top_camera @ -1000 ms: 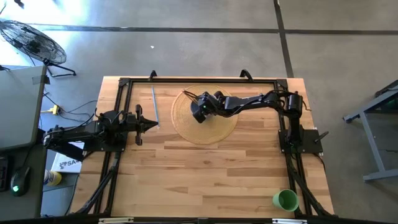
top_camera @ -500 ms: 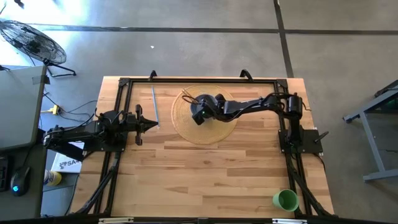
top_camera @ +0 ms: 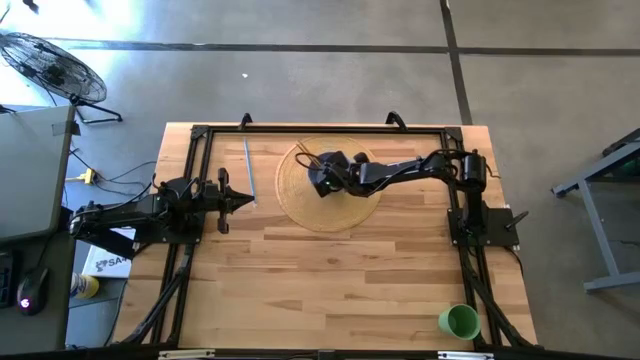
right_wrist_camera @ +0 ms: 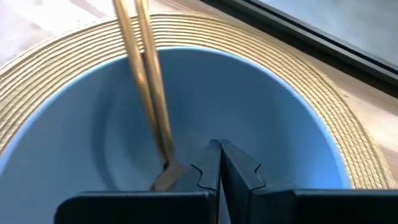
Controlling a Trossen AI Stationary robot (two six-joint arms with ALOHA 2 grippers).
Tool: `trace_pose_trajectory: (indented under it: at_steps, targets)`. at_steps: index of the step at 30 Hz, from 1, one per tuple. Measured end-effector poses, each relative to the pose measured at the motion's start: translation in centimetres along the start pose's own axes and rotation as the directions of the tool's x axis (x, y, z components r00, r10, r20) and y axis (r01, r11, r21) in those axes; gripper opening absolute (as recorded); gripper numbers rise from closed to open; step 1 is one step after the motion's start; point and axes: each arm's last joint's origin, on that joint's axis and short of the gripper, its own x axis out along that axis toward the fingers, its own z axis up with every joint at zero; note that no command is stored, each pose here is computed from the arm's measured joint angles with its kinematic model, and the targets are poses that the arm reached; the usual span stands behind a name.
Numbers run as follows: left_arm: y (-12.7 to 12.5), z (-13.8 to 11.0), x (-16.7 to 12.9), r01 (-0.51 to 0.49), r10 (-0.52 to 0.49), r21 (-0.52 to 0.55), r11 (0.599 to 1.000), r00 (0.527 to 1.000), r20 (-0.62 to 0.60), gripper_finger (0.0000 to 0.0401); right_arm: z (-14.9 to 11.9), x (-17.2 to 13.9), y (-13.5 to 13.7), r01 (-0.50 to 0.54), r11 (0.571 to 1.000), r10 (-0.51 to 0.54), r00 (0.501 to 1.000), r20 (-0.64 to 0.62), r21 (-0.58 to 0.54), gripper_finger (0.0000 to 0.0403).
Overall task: Pick & Place Utensil
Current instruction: Put the gold fork into the blue bowl on the brown mat
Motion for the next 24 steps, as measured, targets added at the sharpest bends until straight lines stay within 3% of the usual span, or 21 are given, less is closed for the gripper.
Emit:
trace_pose_trajectory:
  at_steps: [10,14,19,24]
  targets:
    - [0.0,0.0,0.0,0.000,0.000,0.000,1.000,1.000,0.000,0.0001,-0.3,0.0,-0.4,0.059,0.995,-0.059,0.998,0.001,0.081,0.0001]
    - [0.0,0.0,0.0,0.000,0.000,0.000,1.000,1.000,0.000,0.0001,-1.6,0.6,-0.9,0.068,0.991,-0.069,0.998,0.000,0.116,0.0002]
    - [0.0,0.0,0.0,0.000,0.000,0.000,1.000,1.000,0.000,0.0001,-3.5,1.4,-1.5,0.021,0.988,-0.023,1.000,0.013,0.152,0.0001]
    - [0.0,0.0,0.0,-0.001,0.001,0.000,1.000,1.000,0.000,0.0001,-3.7,1.5,-1.3,-0.011,0.991,0.006,0.999,0.034,0.133,0.0001]
